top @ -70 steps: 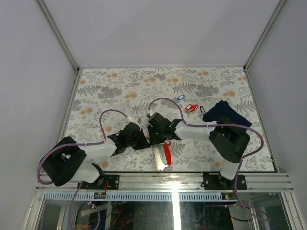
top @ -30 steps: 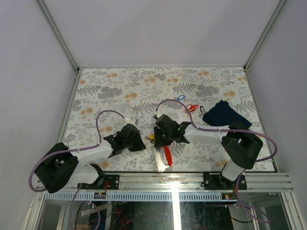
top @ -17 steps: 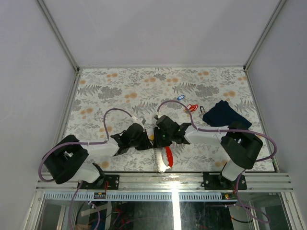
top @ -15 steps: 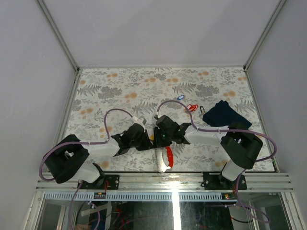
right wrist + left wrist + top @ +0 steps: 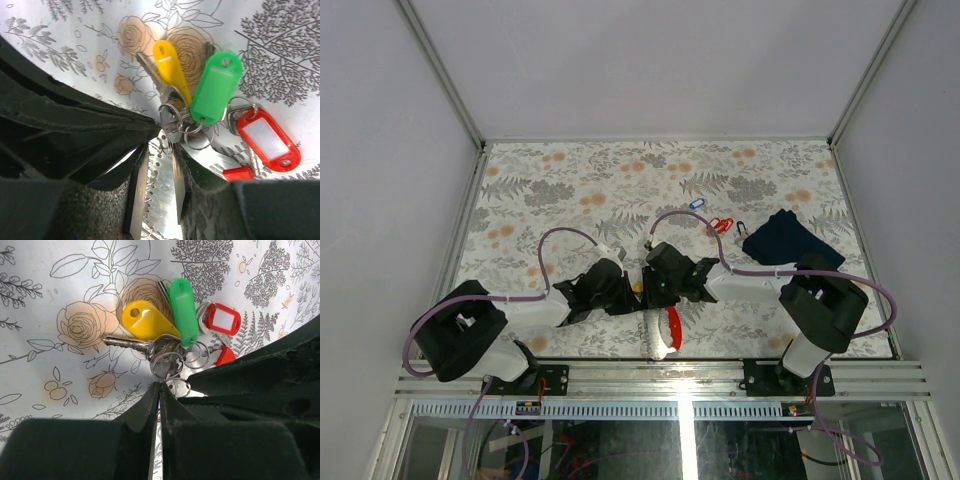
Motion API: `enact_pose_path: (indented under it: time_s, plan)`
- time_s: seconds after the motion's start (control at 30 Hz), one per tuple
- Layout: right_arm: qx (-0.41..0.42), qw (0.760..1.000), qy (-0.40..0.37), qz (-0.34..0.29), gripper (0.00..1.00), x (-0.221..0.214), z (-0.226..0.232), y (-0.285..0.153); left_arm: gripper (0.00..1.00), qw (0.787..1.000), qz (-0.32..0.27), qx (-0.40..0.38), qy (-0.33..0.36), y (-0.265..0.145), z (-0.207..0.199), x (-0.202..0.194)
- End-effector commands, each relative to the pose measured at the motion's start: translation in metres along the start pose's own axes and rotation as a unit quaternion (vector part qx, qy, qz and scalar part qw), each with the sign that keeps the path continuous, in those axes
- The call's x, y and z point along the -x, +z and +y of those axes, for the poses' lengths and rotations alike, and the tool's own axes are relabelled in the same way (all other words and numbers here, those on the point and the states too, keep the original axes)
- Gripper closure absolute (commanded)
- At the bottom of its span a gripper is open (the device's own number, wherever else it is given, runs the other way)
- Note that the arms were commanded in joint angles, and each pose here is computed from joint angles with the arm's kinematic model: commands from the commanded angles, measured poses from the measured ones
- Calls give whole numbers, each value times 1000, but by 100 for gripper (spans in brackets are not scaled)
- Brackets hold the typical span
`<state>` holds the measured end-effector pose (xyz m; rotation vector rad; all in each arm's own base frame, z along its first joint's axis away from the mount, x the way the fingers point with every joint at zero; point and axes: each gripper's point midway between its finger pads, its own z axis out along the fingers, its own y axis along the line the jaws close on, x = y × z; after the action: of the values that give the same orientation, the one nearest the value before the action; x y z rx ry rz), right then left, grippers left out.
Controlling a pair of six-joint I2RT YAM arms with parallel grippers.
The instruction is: Put the keys on the keyring
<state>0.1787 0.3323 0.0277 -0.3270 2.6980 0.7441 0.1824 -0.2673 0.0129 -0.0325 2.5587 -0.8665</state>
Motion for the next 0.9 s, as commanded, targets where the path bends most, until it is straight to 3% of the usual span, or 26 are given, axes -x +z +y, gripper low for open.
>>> enact_pose_path:
  time_s: [0.0,0.43,0.87]
  plan:
    - [-8,999,13,-39,67,13,-3,-10,100,998,33,62,5,0,36,-25]
    - [18,998,35,-42,65,8,1,-5,100,997,33,66,7,0,38,-24]
    - [15,999,41,-30,70,6,1,4,100,997,32,67,7,-1,38,-24]
